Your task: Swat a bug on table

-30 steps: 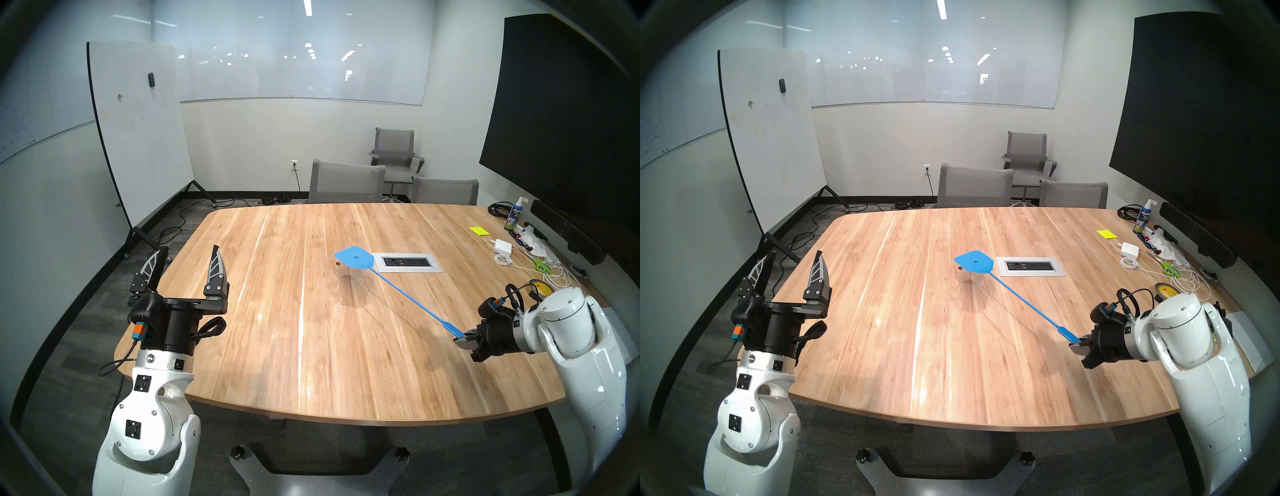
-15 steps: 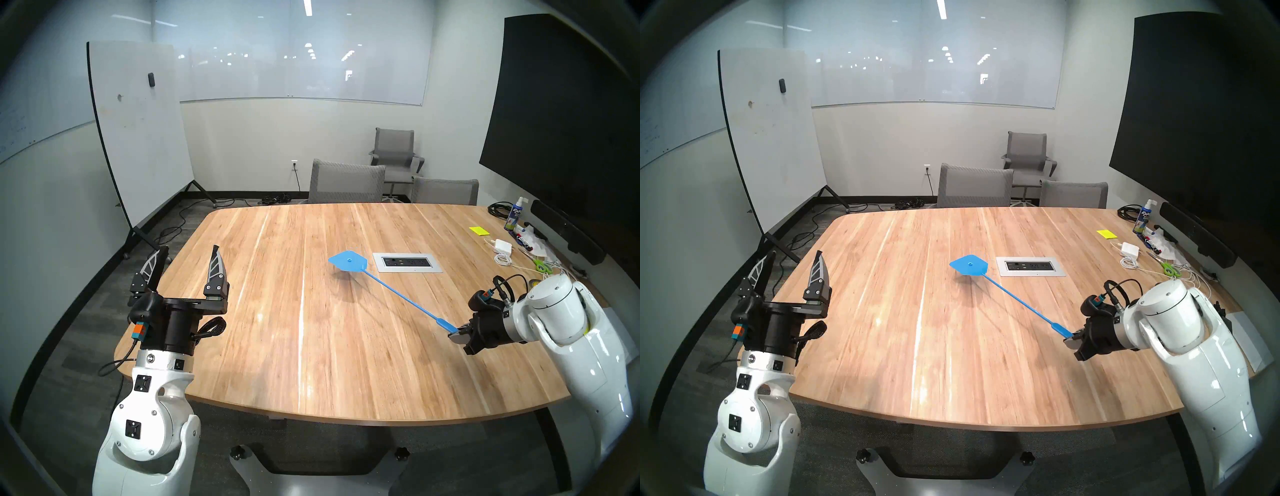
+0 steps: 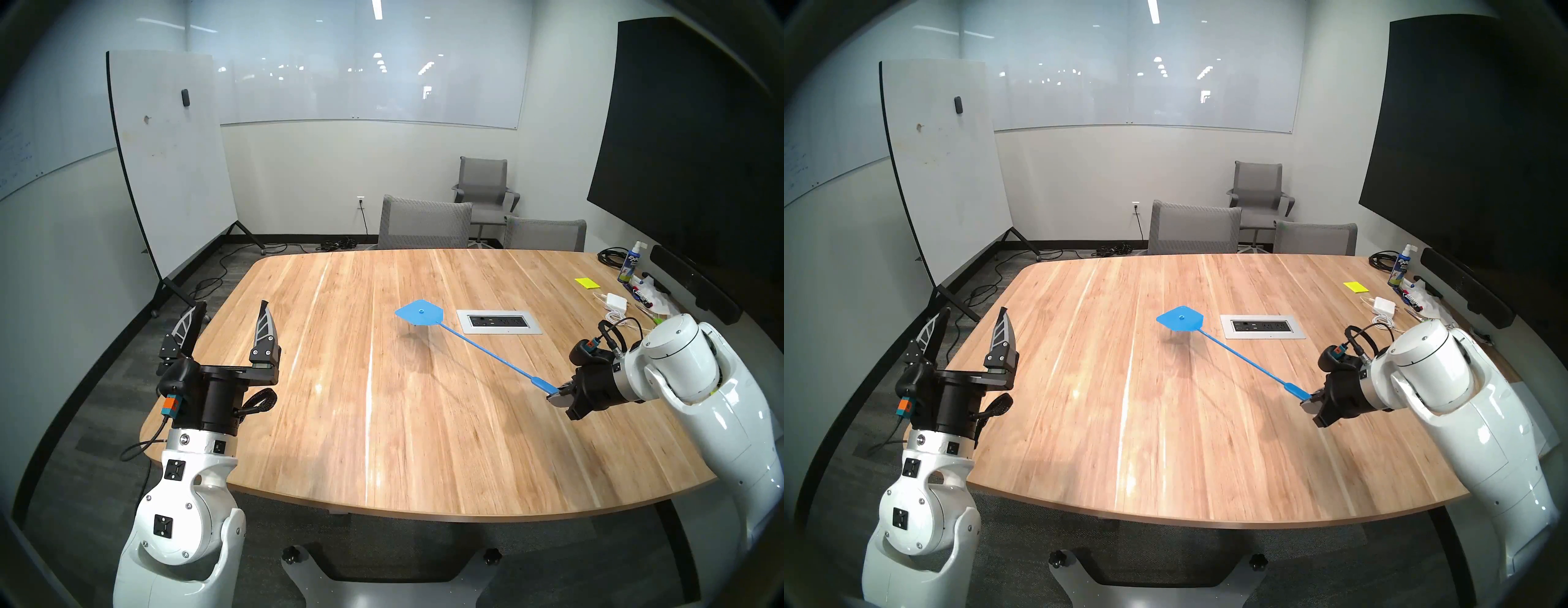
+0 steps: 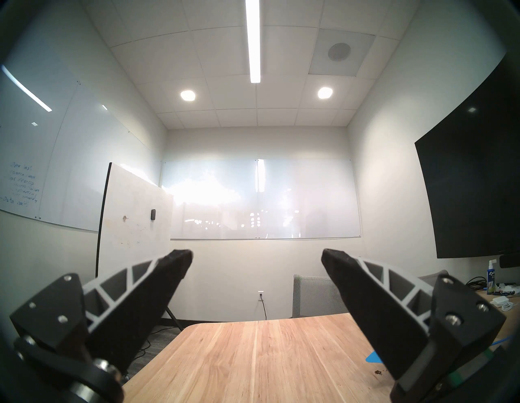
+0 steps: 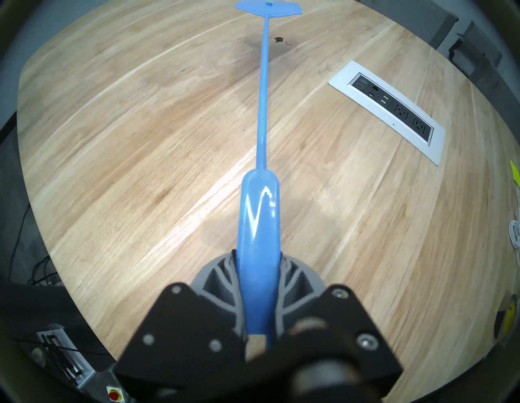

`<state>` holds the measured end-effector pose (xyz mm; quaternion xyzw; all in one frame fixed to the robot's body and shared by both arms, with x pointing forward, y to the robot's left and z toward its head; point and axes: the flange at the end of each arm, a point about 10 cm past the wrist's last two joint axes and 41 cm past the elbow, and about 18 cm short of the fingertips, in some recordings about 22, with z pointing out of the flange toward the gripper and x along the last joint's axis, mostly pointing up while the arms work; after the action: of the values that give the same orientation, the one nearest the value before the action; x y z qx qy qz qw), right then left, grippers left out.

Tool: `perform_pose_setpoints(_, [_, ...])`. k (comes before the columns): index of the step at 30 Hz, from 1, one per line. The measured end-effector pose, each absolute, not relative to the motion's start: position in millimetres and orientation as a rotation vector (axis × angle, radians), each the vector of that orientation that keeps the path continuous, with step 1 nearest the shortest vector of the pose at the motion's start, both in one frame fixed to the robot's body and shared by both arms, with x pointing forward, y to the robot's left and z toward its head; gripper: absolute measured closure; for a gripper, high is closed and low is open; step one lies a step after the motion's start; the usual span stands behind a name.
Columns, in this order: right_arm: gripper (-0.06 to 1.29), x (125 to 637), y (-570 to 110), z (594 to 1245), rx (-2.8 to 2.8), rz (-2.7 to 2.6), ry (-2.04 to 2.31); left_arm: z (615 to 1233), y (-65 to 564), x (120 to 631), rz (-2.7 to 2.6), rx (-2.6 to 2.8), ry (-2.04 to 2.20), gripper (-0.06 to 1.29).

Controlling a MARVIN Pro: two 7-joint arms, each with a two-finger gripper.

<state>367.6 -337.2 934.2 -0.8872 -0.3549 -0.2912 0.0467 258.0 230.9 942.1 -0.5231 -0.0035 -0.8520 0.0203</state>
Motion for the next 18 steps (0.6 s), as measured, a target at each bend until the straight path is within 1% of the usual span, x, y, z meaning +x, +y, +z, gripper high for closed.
perform_pose_setpoints(7, [1.1, 376.4, -336.9, 936.4, -2.689, -0.876, -1.072, 942.1, 230.9, 258.0, -2.643, -1.623, -0.011, -0.02])
perform_pose_setpoints(18, [1.1, 394.6, -337.3, 902.3, -2.725, -0.776, -1.028, 942.1, 230.9, 258.0, -2.643, -1.623, -0.011, -0.02])
